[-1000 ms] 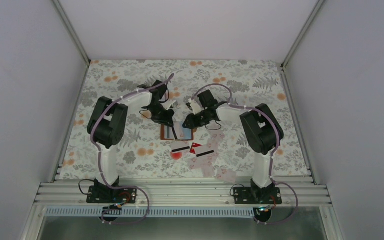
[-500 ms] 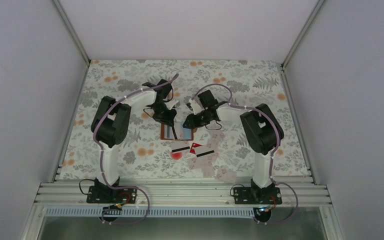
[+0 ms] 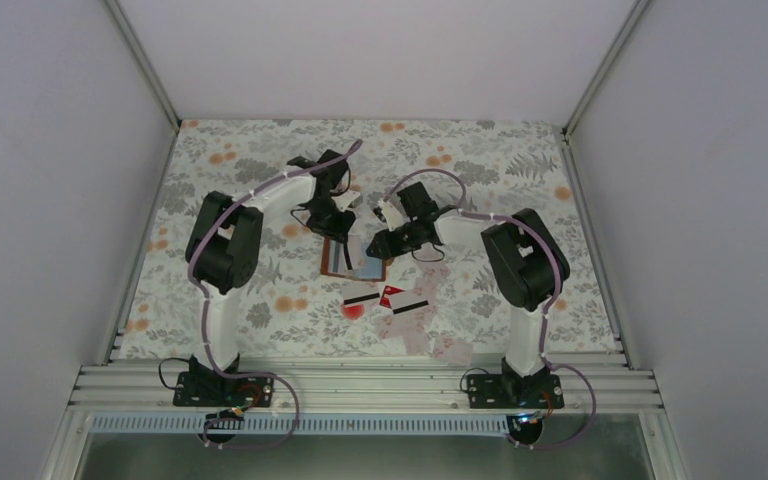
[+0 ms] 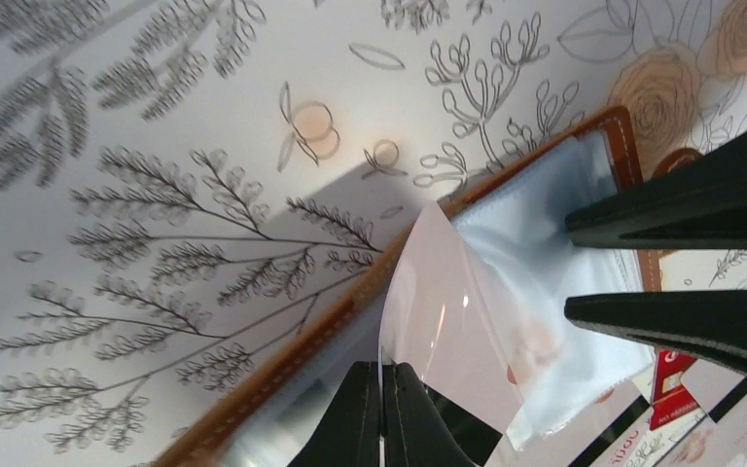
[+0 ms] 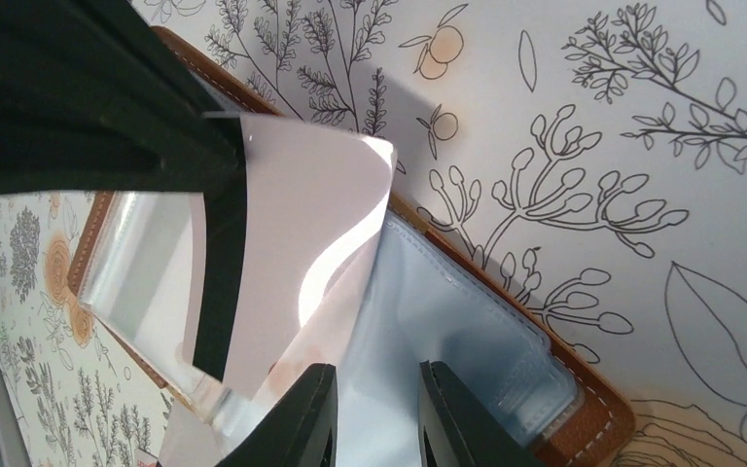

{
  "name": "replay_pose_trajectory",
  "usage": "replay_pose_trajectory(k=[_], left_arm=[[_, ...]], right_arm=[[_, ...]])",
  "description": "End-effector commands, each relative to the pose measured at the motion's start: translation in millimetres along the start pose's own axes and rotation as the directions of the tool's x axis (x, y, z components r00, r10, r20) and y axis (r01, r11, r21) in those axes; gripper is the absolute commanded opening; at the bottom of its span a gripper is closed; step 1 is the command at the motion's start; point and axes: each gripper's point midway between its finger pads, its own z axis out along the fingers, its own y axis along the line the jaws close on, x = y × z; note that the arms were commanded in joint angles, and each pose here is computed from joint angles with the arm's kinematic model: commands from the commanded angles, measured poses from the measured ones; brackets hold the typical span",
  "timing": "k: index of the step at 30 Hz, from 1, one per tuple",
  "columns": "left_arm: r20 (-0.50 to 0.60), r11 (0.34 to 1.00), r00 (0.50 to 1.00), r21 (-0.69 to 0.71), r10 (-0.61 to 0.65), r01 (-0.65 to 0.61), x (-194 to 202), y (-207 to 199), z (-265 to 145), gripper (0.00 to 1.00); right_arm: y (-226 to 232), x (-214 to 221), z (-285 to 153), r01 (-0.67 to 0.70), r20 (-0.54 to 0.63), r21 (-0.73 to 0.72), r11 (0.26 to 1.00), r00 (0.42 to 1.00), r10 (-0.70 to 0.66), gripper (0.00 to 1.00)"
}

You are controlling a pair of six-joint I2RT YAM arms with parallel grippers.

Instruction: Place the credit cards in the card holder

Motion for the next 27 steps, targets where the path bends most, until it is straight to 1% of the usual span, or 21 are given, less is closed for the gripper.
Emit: replay_pose_trajectory(k=[1, 5, 11, 20, 27], left_arm=[[0.008, 0.993, 1.0, -0.114, 0.03, -0.029, -9.8, 22.3, 1.3, 0.02], [-0.001, 0.993, 0.999, -0.112, 0.037, -0.037, -1.3, 23.1, 4.1, 0.02], [0.039, 0.995, 0.996, -0.06, 0.08, -0.077, 7.2, 8.7, -6.2, 0.03], [0.068, 0.99, 0.992, -0.095, 0.111, -0.104, 8.8, 10.3, -15.7, 0.02], [0.031, 0.991, 0.991, -0.033, 0.133, -0.132, 18.3, -4.4, 0.2, 0.02]], right_arm=[[-38.1, 48.3, 8.5, -0.057, -0.122, 0.143, 0.988, 0.99, 0.075, 0.23], [-38.7, 48.3, 9.7, -0.053, -0.124, 0.144, 0.988, 0.99, 0.071, 0.23], [-39.4, 45.5, 11.3, -0.047, -0.127, 0.144, 0.989, 0.99, 0.065, 0.22], [-40.6, 44.5, 12.3, -0.037, -0.131, 0.147, 0.988, 0.99, 0.056, 0.22], [-39.6, 42.3, 9.6, -0.032, -0.123, 0.151, 0.988, 0.991, 0.05, 0.22]])
